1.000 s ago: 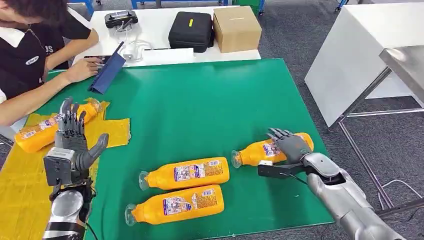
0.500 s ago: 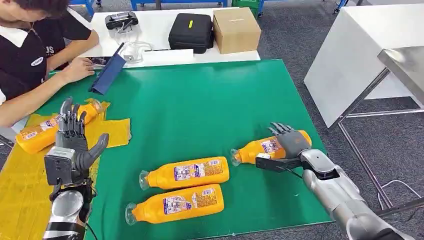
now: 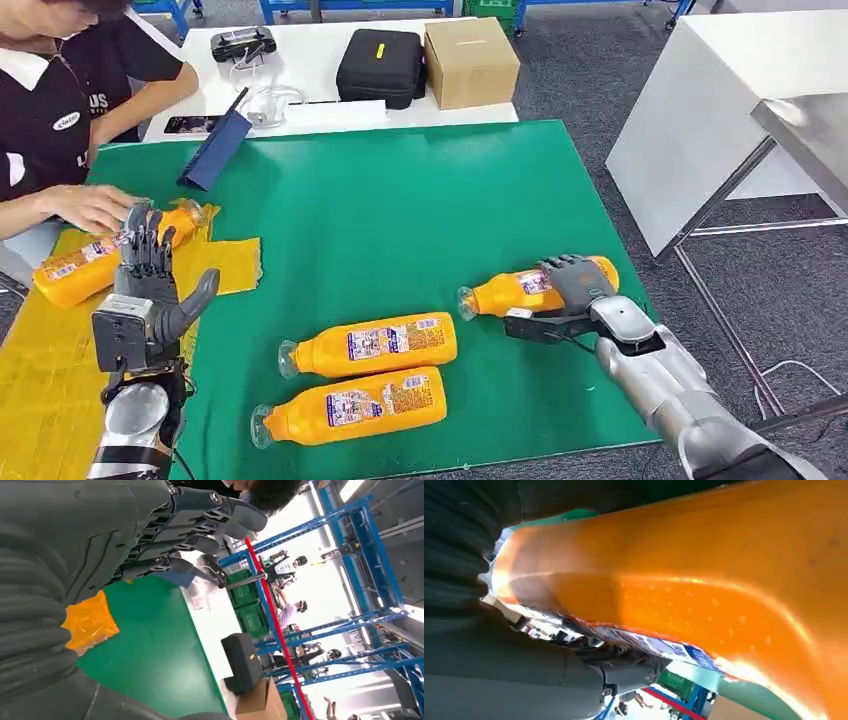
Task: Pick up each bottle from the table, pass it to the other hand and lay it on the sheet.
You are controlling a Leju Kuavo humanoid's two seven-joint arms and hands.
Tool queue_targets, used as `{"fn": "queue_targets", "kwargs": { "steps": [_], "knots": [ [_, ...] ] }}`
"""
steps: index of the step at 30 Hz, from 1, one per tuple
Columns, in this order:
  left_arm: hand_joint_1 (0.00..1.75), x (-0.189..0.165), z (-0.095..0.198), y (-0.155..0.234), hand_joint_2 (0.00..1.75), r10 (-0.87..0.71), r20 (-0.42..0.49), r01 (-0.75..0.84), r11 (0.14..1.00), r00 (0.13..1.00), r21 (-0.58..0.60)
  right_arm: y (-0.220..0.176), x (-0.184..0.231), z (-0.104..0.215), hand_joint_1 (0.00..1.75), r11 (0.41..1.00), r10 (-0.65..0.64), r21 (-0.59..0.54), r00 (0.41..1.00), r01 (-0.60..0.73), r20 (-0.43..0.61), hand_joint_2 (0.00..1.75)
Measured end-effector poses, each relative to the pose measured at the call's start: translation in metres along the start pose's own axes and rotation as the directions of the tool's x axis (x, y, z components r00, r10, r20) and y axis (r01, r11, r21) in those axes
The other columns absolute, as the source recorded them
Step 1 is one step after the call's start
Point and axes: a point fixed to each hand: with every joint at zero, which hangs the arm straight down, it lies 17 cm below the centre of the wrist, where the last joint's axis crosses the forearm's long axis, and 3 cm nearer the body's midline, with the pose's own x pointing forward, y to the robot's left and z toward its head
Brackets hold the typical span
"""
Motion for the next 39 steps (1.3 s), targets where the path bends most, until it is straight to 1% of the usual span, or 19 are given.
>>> {"fn": "queue_targets", "kwargs": {
  "steps": [1, 2, 8, 11, 14, 16, 17, 19, 20, 21, 25, 27, 30, 33, 34, 36, 38, 39],
  "knots": [
    [0.00, 0.000, 0.000, 0.000, 1.75, 0.000, -0.001, 0.000, 1.000, 1.000, 0.000, -0.001, 0.001, 0.000, 1.64, 1.000, 0.002, 0.003, 1.000, -0.002, 0.002, 1.75],
    [0.00, -0.001, 0.000, 0.000, 1.75, -0.001, -0.002, 0.001, 1.000, 1.000, -0.001, 0.000, 0.001, -0.001, 1.73, 1.000, 0.003, 0.011, 1.000, -0.003, 0.004, 1.75],
    [0.00, -0.003, 0.001, -0.001, 1.75, -0.002, -0.008, 0.002, 1.000, 1.000, -0.003, -0.002, 0.002, -0.003, 1.75, 1.000, 0.010, 0.029, 1.000, -0.010, 0.015, 1.75],
    [0.00, -0.004, 0.002, -0.001, 1.75, -0.002, -0.011, 0.002, 1.000, 1.000, -0.004, -0.017, 0.010, -0.003, 1.75, 0.999, -0.003, -0.052, 0.999, 0.005, 0.044, 1.75],
    [0.00, -0.004, 0.002, -0.001, 1.75, -0.001, -0.012, 0.001, 1.000, 1.000, -0.004, -0.021, 0.022, -0.002, 1.75, 0.996, -0.013, -0.086, 0.998, 0.019, 0.069, 1.75],
    [0.00, -0.005, 0.003, -0.002, 1.75, 0.001, -0.014, -0.001, 1.000, 1.000, -0.008, -0.035, 0.034, 0.003, 1.75, 0.981, -0.065, -0.177, 0.993, 0.083, 0.103, 1.75],
    [0.00, -0.005, 0.004, -0.003, 1.75, 0.003, -0.017, -0.003, 1.000, 1.000, -0.013, -0.048, 0.041, 0.006, 1.75, 0.961, -0.108, -0.241, 0.987, 0.135, 0.122, 1.75],
    [0.00, -0.006, 0.006, -0.006, 1.75, 0.005, -0.023, -0.006, 1.000, 1.000, -0.022, -0.076, 0.053, 0.013, 1.75, 0.896, -0.239, -0.347, 0.959, 0.278, 0.153, 1.75],
    [0.00, -0.007, 0.007, -0.007, 1.75, 0.006, -0.024, -0.006, 1.000, 1.000, -0.026, -0.090, 0.058, 0.016, 1.75, 0.859, -0.298, -0.383, 0.940, 0.341, 0.168, 1.75],
    [0.00, -0.007, 0.008, -0.008, 1.75, 0.005, -0.025, -0.005, 1.000, 1.000, -0.030, -0.098, 0.061, 0.019, 1.75, 0.836, -0.329, -0.403, 0.927, 0.374, 0.178, 1.75],
    [0.00, -0.006, 0.011, -0.012, 1.75, 0.005, -0.027, -0.006, 0.999, 1.000, -0.041, -0.120, 0.063, 0.027, 1.75, 0.776, -0.391, -0.455, 0.899, 0.438, 0.198, 1.75],
    [0.00, -0.008, 0.012, -0.015, 1.75, 0.002, -0.038, -0.004, 0.999, 0.999, -0.050, -0.130, 0.063, 0.033, 1.75, 0.723, -0.446, -0.486, 0.869, 0.492, 0.215, 1.75],
    [0.00, -0.008, 0.015, -0.028, 1.75, -0.003, -0.047, -0.002, 0.996, 0.999, -0.093, -0.154, 0.060, 0.044, 1.75, 0.613, -0.526, -0.555, 0.815, 0.562, 0.243, 1.75],
    [0.00, -0.006, 0.018, -0.044, 1.75, -0.010, -0.049, 0.003, 0.990, 0.999, -0.138, -0.173, 0.062, 0.052, 1.75, 0.524, -0.582, -0.590, 0.764, 0.615, 0.280, 1.75],
    [0.00, -0.006, 0.019, -0.049, 1.75, -0.015, -0.050, 0.007, 0.988, 0.999, -0.155, -0.177, 0.062, 0.054, 1.75, 0.502, -0.595, -0.595, 0.750, 0.628, 0.289, 1.75],
    [0.00, -0.005, 0.022, -0.060, 1.75, -0.023, -0.051, 0.012, 0.982, 0.998, -0.190, -0.183, 0.066, 0.057, 1.75, 0.446, -0.637, -0.586, 0.700, 0.677, 0.323, 1.75],
    [0.00, -0.004, 0.025, -0.073, 1.75, -0.032, -0.046, 0.020, 0.973, 0.998, -0.231, -0.188, 0.078, 0.056, 1.75, 0.367, -0.700, -0.515, 0.595, 0.775, 0.396, 1.75],
    [0.00, -0.002, 0.025, -0.079, 1.75, -0.032, -0.043, 0.021, 0.968, 0.999, -0.248, -0.189, 0.086, 0.055, 1.75, 0.325, -0.728, -0.461, 0.530, 0.826, 0.436, 1.75]
  ]
}}
